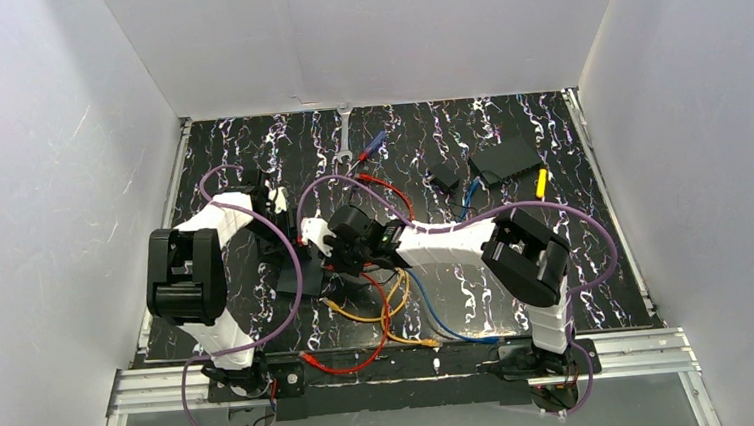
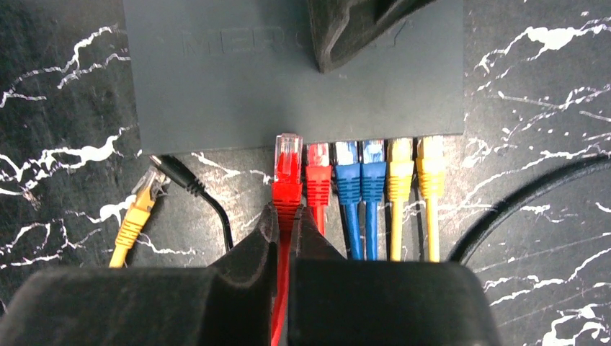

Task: Insert the plug into the switch port
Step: Insert the connector into the switch port.

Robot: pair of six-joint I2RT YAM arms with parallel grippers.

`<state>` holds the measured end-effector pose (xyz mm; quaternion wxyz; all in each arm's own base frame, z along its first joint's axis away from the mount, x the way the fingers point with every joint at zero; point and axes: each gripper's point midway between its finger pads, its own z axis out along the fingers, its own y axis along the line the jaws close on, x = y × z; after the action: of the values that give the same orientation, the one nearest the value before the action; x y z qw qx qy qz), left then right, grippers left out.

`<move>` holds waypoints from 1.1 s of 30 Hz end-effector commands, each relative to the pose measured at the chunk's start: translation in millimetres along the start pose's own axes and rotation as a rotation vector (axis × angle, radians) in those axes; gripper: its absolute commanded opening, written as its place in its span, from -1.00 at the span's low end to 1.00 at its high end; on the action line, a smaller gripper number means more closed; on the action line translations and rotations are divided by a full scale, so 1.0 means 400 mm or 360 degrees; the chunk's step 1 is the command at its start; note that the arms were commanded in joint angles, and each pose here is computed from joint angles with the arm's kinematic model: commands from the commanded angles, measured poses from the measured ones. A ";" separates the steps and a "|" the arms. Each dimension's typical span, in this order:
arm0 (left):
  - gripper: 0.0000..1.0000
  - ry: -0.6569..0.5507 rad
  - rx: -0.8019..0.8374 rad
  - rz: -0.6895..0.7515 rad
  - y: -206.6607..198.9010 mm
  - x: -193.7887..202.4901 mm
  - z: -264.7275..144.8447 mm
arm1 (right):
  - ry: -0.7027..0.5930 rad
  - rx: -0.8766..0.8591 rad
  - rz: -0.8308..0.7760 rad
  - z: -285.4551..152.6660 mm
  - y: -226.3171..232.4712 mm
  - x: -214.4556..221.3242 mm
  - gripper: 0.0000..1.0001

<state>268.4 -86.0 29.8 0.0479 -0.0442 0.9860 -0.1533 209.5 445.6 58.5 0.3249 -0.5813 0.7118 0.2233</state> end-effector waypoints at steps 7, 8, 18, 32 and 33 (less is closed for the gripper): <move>0.36 0.0054 -0.0007 -0.0009 -0.007 0.013 -0.002 | 0.0049 -0.0011 -0.0066 -0.034 0.003 -0.009 -0.97; 0.36 0.0057 -0.0005 -0.0010 -0.008 0.014 -0.002 | 0.0055 -0.0015 -0.0066 -0.033 0.004 -0.007 -0.97; 0.36 0.0057 0.0002 -0.0010 -0.010 0.013 -0.002 | 0.0057 0.0005 -0.0016 0.004 -0.003 -0.007 -0.97; 0.36 0.0063 0.0016 -0.0011 -0.014 0.014 0.000 | 0.0032 0.0024 0.0043 0.036 -0.007 -0.009 -0.97; 0.36 0.0062 0.0017 -0.0012 -0.014 0.013 0.000 | 0.0025 0.0029 0.0047 0.037 -0.009 -0.010 -0.97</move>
<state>268.5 -86.1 29.6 0.0453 -0.0453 0.9861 -0.1533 207.4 436.2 29.8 0.2814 -0.5875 0.7326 0.1973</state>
